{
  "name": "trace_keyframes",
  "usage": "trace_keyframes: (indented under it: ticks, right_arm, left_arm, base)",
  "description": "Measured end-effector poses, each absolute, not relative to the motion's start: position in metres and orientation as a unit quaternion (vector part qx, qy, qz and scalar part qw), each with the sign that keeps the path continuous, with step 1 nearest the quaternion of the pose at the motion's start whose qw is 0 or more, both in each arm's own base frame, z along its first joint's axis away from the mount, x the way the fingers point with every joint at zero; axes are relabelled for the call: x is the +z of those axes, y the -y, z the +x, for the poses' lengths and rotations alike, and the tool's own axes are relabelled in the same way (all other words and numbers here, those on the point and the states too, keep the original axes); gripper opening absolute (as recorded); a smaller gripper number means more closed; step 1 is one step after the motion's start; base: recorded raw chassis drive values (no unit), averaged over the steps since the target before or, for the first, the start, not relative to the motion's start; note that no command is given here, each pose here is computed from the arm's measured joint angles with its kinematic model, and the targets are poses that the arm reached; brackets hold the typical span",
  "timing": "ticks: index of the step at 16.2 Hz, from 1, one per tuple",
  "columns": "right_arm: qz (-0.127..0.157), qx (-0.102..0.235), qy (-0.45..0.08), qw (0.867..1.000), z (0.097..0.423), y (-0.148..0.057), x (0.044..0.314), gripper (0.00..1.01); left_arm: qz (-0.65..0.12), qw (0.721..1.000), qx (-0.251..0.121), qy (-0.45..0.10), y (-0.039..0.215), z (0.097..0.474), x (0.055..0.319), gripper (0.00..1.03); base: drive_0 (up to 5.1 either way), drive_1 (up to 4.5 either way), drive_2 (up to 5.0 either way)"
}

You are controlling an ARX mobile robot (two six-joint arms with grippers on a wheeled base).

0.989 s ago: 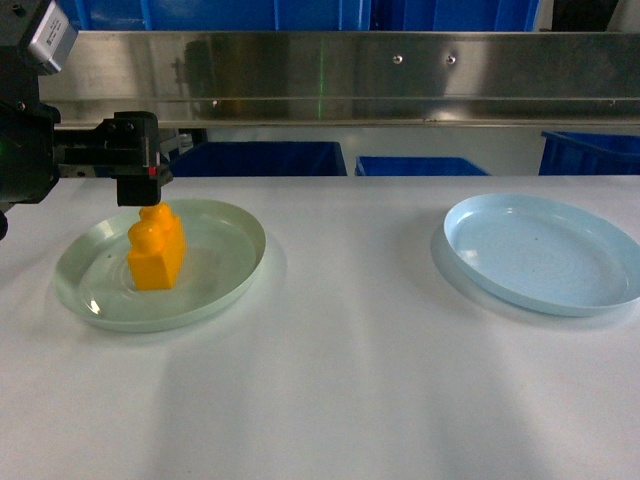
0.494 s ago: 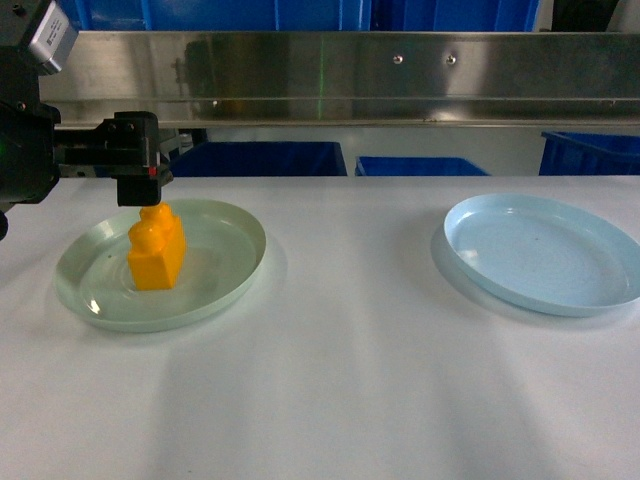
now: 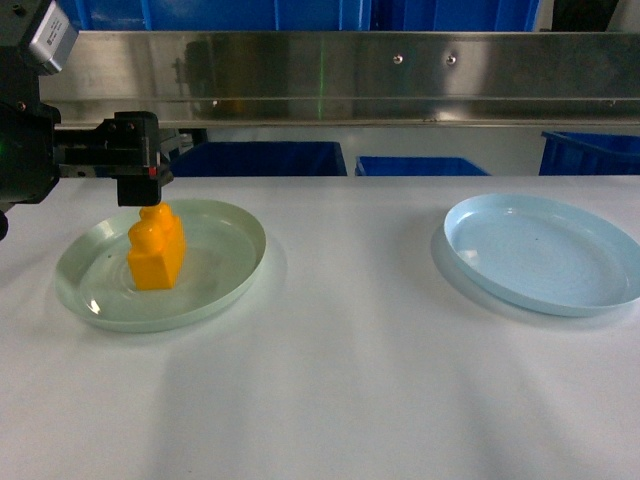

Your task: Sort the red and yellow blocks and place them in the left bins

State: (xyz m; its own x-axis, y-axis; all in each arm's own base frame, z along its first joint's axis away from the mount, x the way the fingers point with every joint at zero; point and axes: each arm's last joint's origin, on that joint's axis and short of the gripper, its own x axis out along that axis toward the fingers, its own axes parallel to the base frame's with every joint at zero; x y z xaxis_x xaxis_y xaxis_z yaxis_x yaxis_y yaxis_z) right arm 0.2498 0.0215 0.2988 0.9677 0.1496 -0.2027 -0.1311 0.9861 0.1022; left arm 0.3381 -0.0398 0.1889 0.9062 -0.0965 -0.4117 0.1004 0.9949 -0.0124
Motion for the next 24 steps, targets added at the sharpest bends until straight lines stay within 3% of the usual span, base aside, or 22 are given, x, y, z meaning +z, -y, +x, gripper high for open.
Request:
trace_keyframes:
  ticks: [4,6,8,12,16,18,19,21,24]
  right_arm:
    - [0.044,0.071,-0.105,0.991,0.25,-0.022,0.299,0.28]
    - [0.044,0.071,-0.106,0.991,0.25,-0.022,0.299,0.28]
    - [0.044,0.071,-0.105,0.991,0.25,-0.022,0.299,0.28]
    - [0.044,0.071,-0.106,0.991,0.25,-0.022,0.299,0.28]
    - [0.044,0.071,-0.106,0.991,0.25,-0.022,0.299,0.28]
    - [0.044,0.071,-0.106,0.991,0.25,-0.022,0.299,0.28]
    - [0.044,0.071,-0.106,0.991,0.25,-0.022,0.299,0.28]
    - [0.044,0.071,-0.105,0.991,0.25,-0.022,0.299,0.28]
    - [0.044,0.071,-0.106,0.991,0.25,-0.022,0.299,0.28]
  left_arm:
    - [0.008,0.974,-0.038,-0.224,0.04,0.339,0.189,0.98]
    - [0.009,0.976,-0.022,-0.216,0.048,0.35,0.205,0.98]
    - [0.006,0.975,-0.031,-0.221,0.065,0.362,0.219,0.98]
    - [-0.012,0.934,-0.029,-0.355,0.09,0.371,0.195,0.98]
    - [0.0,0.914,-0.01,-0.406,0.093,0.377,0.18,0.98]
    - [0.006,0.915,-0.007,-0.403,0.094,0.38,0.177,0.98]
    - [0.008,0.911,-0.006,-0.413,0.094,0.381,0.175,0.94]
    - [0.012,0.906,-0.002,-0.424,0.094,0.384,0.166,0.74]
    - [0.009,0.894,0.003,-0.448,0.091,0.382,0.161,0.31]
  base:
    - [0.0,0.0,0.0]
    - [0.0,0.0,0.0]
    - [0.0,0.0,0.0]
    - [0.0,0.0,0.0]
    - [0.0,0.0,0.0]
    - [0.0,0.0,0.0]
    - [0.0,0.0,0.0]
    - [0.0,0.0,0.0]
    - [0.0,0.0,0.0]
